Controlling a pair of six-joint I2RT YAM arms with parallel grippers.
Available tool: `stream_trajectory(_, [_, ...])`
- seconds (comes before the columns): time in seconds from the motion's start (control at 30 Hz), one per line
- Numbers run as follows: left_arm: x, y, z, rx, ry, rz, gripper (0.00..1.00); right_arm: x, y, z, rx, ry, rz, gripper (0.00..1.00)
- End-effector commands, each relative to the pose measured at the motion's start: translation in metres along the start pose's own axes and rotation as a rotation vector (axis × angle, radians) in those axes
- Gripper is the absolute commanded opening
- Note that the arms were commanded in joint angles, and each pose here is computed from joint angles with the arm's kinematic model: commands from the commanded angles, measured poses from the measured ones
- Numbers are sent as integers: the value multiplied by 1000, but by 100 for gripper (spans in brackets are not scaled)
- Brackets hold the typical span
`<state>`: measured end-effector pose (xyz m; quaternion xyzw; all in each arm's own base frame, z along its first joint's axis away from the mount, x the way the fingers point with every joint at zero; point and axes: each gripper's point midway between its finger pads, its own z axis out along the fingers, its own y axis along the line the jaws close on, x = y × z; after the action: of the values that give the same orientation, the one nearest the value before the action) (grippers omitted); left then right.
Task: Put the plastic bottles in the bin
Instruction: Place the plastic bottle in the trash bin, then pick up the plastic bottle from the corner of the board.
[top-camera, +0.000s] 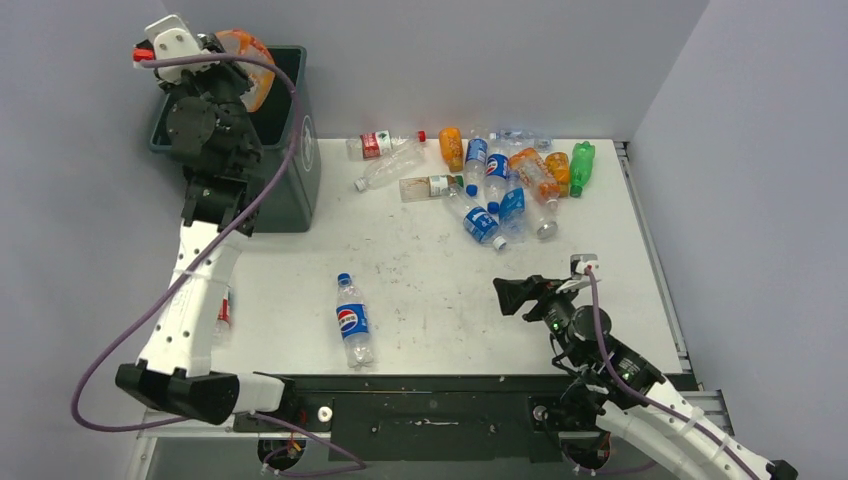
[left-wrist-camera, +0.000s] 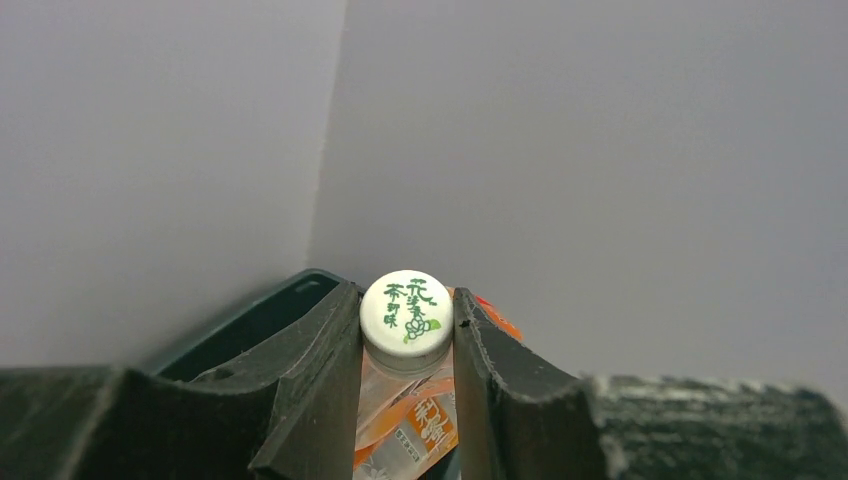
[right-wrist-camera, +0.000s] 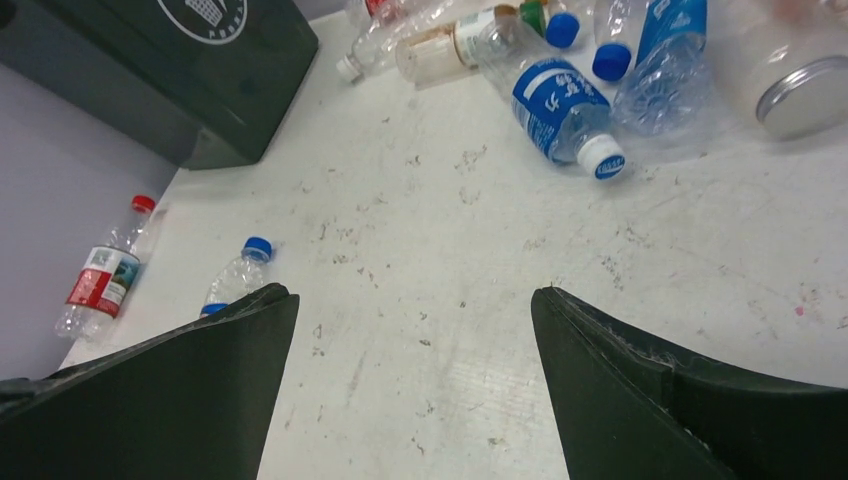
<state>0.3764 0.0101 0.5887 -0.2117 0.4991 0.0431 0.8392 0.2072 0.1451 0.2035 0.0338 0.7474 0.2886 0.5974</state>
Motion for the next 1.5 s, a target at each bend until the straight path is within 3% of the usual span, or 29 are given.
stream_trajectory(0.0, [-17,24,20,-171,-128,84,0,8,14,8,-58,19,49,90])
stream_trajectory(0.27, [47,39,49,-260,-75,261,0,37,-18,17,82,59,47,90])
stream_trajectory(0.53, [154,62,74,-228,185,256,1,45,-12,17,46,89,43,90])
stream_trajectory(0.57, [162,60,74,-212,201,257,7,47,-12,18,46,101,33,90])
stream_trajectory(0.67, [165,50,77,-169,198,209,56,50,-11,19,47,128,9,90])
stream_trajectory(0.73, [153,45,79,-166,180,190,76,50,-10,20,52,139,-6,90])
stream_trajectory(0.77, [142,41,78,-168,160,179,91,48,-9,20,51,140,-12,90])
stream_trajectory(0.8, [127,35,76,-160,131,165,98,47,-8,21,50,140,-14,90])
stream_trajectory(0.83, [111,26,71,-143,99,148,96,46,-7,21,47,141,-15,90])
stream_trajectory(0.97, [50,-12,35,-23,13,87,96,38,-9,24,72,108,-11,90])
stream_trajectory(1.1, [41,-69,-30,233,89,3,96,24,-12,26,93,50,-12,90])
stream_trajectory(1.27, [99,-120,-134,517,393,101,96,16,-2,34,88,65,-42,90])
stream_trajectory(1.37, [146,-114,-194,599,616,103,96,25,7,46,65,115,-62,90])
stream_trajectory(1.47, [180,-85,-237,617,760,83,96,39,44,54,-133,161,-63,90])
